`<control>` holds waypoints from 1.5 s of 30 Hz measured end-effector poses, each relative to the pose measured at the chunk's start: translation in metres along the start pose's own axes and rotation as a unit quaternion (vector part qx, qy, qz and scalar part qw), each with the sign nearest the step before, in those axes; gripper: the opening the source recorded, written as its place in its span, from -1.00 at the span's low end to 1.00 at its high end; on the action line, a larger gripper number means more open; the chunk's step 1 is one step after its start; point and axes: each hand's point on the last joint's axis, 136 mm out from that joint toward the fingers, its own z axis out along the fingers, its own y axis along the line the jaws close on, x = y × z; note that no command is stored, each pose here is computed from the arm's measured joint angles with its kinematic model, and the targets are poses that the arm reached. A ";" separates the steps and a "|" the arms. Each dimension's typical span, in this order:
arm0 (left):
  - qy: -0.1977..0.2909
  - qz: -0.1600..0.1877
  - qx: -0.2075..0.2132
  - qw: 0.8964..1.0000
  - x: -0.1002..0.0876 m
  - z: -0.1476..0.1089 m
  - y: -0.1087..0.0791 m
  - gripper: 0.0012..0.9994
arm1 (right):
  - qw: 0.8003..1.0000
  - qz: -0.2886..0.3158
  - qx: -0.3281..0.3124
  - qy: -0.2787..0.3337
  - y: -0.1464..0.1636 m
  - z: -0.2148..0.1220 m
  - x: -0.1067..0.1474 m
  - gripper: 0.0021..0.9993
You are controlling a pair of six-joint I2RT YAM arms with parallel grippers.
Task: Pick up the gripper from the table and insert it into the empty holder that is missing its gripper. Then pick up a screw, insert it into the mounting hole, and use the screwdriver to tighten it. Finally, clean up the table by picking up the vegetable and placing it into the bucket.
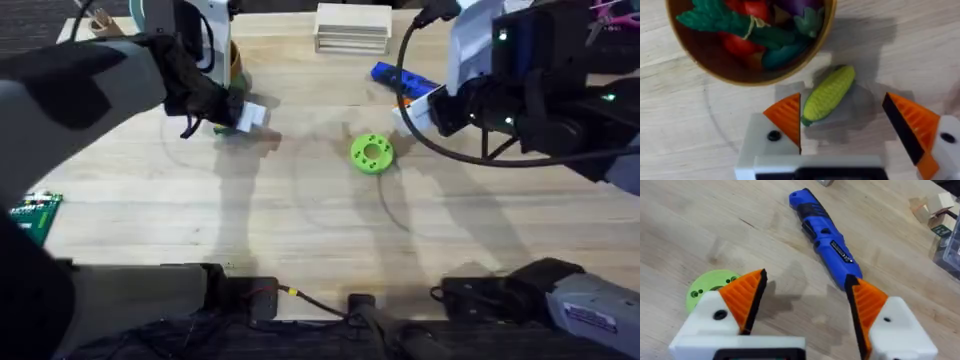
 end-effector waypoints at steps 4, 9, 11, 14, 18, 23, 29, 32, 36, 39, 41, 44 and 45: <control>0.011 0.000 0.003 1.000 0.003 0.015 0.000 0.99 | 1.000 0.000 0.000 0.000 0.000 0.000 0.000 0.99; 0.027 0.000 0.007 1.000 0.008 0.032 -0.002 0.99 | 1.000 0.000 0.000 0.000 0.000 0.000 0.000 0.99; 0.026 0.000 0.007 1.000 0.007 0.036 -0.002 0.99 | 1.000 0.000 0.000 0.000 0.000 0.000 0.000 0.99; 0.019 0.000 0.005 1.000 0.004 0.036 -0.001 0.99 | 1.000 0.000 0.000 0.000 0.000 0.000 0.000 0.99; 0.021 0.000 0.006 1.000 0.005 0.036 -0.001 0.99 | 1.000 0.000 0.000 0.000 0.000 0.000 0.000 0.99; 0.027 0.001 0.008 1.000 0.007 0.036 -0.002 0.60 | 1.000 0.000 0.000 0.000 0.000 0.000 0.000 0.99; 0.031 0.002 0.008 0.999 0.009 0.036 -0.002 0.02 | 1.000 0.000 0.000 0.000 0.000 0.000 0.000 0.99; 0.033 0.003 0.009 0.999 0.010 0.036 -0.002 -0.31 | 1.000 0.000 0.000 0.000 0.000 0.000 0.000 0.99; 0.034 0.004 0.009 0.999 0.011 0.036 -0.003 -0.45 | 1.000 0.000 0.000 0.000 0.000 0.000 0.000 0.99; 0.034 0.004 0.010 0.999 0.011 0.035 -0.003 -0.67 | 1.000 0.000 0.000 0.000 0.000 0.000 0.000 0.99; 0.034 0.004 0.010 0.999 0.011 0.035 -0.003 -0.75 | 1.000 0.000 0.000 0.000 0.000 0.000 0.000 0.99; 0.035 0.004 0.010 0.999 0.011 0.034 -0.003 -0.85 | 1.000 0.000 0.000 0.000 0.000 0.000 0.000 0.99; 0.036 0.004 0.010 0.999 0.010 0.034 -0.003 -0.90 | 1.000 0.000 0.000 0.000 0.000 0.000 0.000 0.99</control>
